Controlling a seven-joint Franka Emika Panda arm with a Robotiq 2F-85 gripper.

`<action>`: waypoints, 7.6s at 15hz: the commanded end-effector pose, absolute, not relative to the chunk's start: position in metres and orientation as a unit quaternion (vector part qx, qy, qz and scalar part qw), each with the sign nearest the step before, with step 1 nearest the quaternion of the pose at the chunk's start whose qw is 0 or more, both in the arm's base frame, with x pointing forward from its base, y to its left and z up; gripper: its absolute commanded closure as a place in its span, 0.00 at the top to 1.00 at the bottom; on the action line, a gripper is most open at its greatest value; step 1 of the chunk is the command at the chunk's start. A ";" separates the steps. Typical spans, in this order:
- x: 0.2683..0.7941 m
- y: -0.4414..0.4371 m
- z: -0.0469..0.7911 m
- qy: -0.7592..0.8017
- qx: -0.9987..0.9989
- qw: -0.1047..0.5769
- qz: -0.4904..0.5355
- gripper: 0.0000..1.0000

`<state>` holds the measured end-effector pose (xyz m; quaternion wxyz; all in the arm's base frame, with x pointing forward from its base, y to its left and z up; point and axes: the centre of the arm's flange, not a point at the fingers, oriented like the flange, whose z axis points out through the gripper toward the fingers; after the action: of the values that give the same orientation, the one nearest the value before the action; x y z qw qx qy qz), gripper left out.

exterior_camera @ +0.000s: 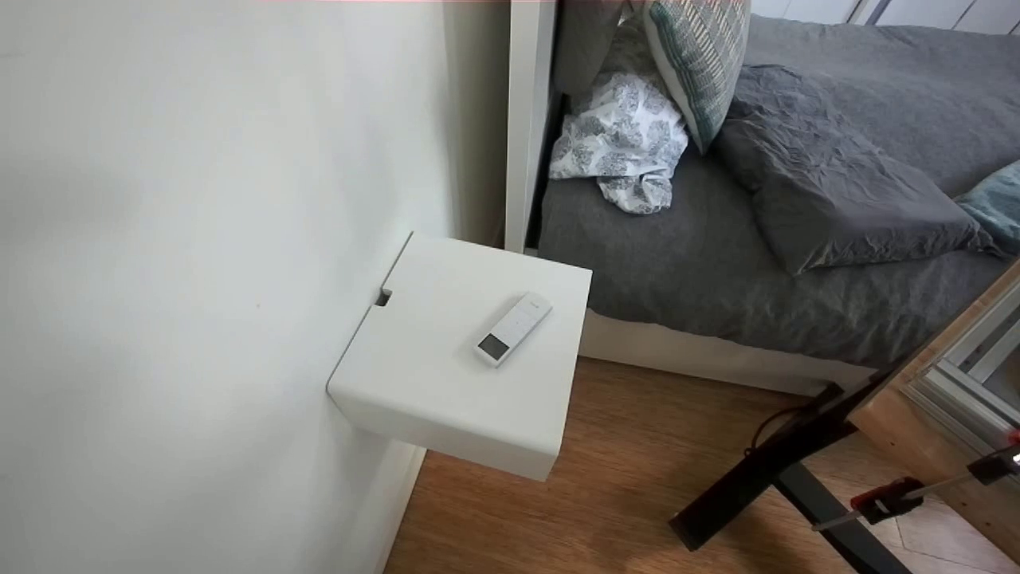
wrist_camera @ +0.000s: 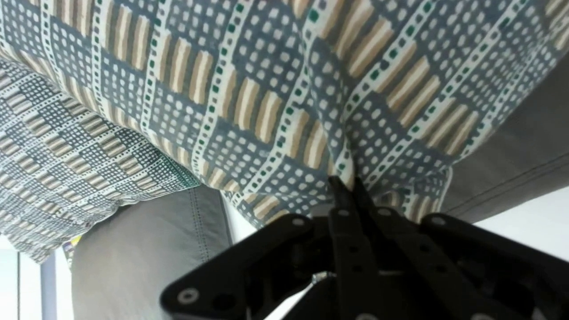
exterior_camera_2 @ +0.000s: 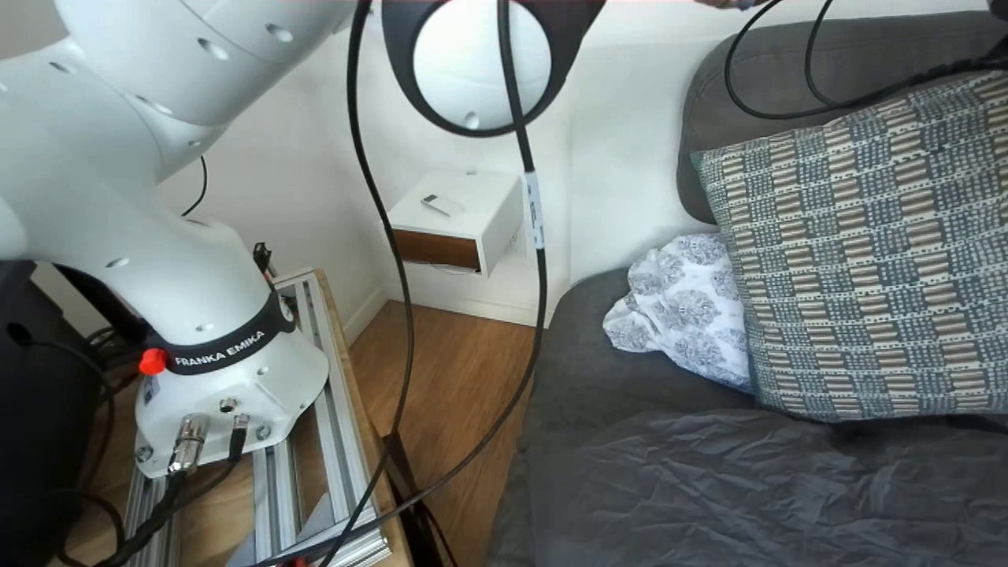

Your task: Move the pillow in the middle to the right a bit

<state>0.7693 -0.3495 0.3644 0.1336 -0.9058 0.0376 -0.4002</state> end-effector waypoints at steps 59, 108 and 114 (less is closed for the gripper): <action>0.750 -0.223 0.391 0.109 -0.988 0.029 -0.107 1.00; 0.746 -0.201 0.331 -0.021 -0.996 0.005 -0.089 1.00; 0.713 -0.194 0.348 -0.003 -0.999 -0.030 -0.040 1.00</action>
<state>0.7855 -0.2127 0.3463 -0.0151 -0.9974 0.0066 -0.0704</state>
